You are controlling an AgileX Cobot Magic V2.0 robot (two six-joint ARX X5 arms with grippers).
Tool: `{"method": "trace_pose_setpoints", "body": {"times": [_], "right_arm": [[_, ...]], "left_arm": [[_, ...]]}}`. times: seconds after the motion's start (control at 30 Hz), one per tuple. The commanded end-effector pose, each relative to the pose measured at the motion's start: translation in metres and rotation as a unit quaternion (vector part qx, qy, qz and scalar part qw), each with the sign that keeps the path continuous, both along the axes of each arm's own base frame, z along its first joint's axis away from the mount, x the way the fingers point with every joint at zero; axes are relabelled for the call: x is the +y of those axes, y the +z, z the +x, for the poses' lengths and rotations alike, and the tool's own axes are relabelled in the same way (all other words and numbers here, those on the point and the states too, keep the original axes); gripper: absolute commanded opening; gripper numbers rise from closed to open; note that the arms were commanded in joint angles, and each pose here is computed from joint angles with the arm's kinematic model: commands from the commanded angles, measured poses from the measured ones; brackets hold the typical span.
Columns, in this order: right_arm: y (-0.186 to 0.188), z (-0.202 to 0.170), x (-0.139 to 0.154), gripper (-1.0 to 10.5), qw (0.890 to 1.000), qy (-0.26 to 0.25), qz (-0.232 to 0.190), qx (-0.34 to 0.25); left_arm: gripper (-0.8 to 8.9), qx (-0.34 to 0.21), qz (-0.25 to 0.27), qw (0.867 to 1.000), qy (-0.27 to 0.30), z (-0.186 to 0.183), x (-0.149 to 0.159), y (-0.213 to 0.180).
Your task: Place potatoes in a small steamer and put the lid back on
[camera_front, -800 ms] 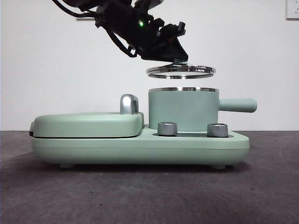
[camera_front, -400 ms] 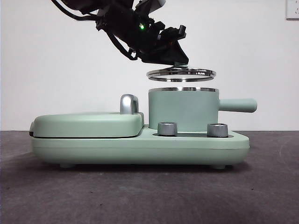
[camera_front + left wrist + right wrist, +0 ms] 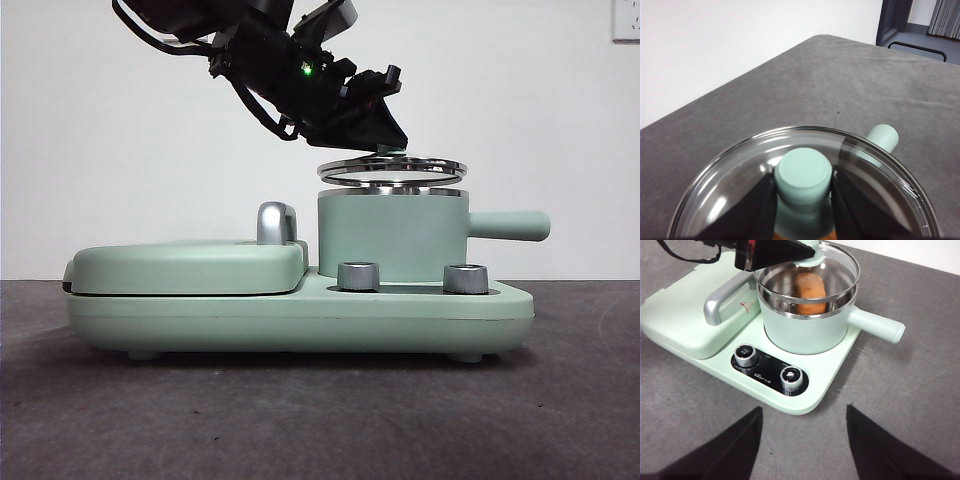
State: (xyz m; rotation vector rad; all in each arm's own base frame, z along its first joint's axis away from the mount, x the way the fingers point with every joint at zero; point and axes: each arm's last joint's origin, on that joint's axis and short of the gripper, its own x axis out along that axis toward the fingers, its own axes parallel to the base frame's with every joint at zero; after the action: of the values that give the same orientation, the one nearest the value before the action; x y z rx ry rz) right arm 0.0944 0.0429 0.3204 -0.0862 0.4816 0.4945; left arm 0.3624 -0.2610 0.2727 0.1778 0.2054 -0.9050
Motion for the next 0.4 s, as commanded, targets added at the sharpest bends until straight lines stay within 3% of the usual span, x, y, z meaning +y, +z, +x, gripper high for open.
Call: {"method": "trace_pose_setpoints", "body": {"times": [0.03,0.4], "right_arm": [[0.0023,0.0002,0.0006,2.6,1.0,0.002,0.0,-0.005],[0.002,0.0001,0.0005,2.6,1.0,0.002,-0.001,-0.004]], "left_arm": [[0.1,-0.013,-0.012,1.0,-0.008,0.004,-0.0085,0.0016],[0.1,-0.01,-0.006,1.0,-0.008,0.0056,-0.0094,-0.0035]]}}
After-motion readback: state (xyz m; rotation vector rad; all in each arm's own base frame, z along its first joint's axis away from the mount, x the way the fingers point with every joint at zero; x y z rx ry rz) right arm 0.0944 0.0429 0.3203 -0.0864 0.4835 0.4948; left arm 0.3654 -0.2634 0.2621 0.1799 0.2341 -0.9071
